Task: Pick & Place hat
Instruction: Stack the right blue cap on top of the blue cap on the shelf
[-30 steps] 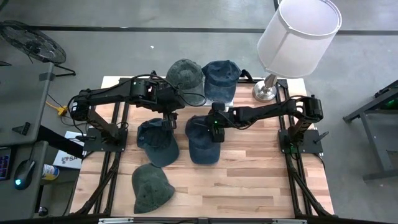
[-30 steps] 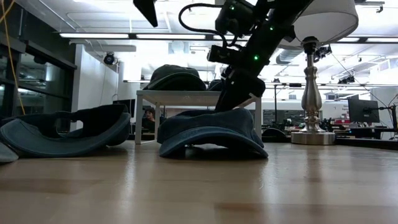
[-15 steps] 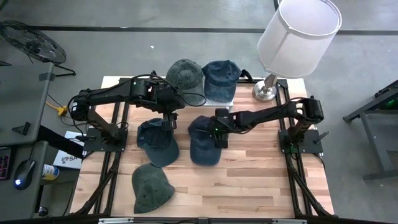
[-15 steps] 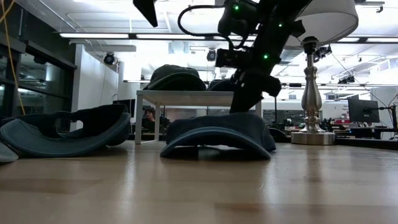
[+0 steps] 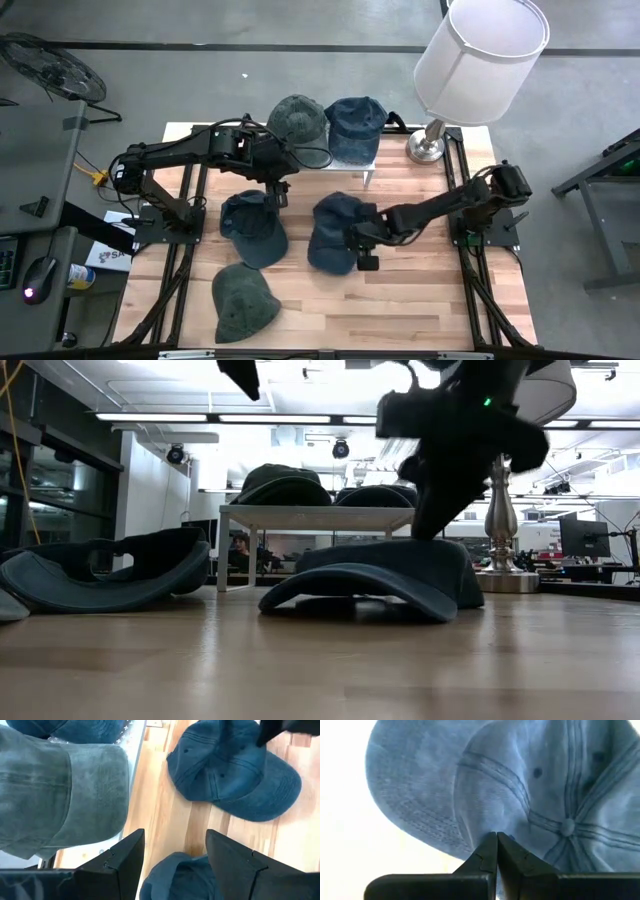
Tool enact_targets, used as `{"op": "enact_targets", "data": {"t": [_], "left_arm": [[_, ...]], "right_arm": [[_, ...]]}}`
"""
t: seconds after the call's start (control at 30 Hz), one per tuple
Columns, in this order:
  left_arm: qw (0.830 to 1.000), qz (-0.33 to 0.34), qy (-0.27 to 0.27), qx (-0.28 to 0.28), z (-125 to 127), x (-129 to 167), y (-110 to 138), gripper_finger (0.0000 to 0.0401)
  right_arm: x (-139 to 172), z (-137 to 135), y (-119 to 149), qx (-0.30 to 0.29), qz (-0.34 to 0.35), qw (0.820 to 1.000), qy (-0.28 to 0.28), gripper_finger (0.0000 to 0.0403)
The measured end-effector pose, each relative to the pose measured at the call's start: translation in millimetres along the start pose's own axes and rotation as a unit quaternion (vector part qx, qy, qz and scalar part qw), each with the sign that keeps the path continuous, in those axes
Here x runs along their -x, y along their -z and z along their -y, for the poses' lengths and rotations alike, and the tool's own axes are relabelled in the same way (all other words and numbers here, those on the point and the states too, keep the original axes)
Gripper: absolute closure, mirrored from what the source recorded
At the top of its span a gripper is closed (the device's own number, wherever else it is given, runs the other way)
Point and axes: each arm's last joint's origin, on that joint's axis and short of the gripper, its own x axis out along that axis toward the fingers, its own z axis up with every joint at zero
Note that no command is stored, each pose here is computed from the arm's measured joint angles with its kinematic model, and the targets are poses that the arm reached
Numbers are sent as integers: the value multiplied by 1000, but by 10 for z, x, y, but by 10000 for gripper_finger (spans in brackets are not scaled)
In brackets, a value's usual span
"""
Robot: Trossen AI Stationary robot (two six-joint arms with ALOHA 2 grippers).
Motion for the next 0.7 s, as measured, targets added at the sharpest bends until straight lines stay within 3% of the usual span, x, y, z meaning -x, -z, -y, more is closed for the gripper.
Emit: {"op": "enact_targets", "data": {"t": [0.43,0.7], "left_arm": [[999,21,9,37,8,1,-42,195],[997,21,10,68,8,1,-42,195]], "right_arm": [[534,34,-76,-90,112,989,35,403],[470,61,-173,-89,150,983,61,403]]}}
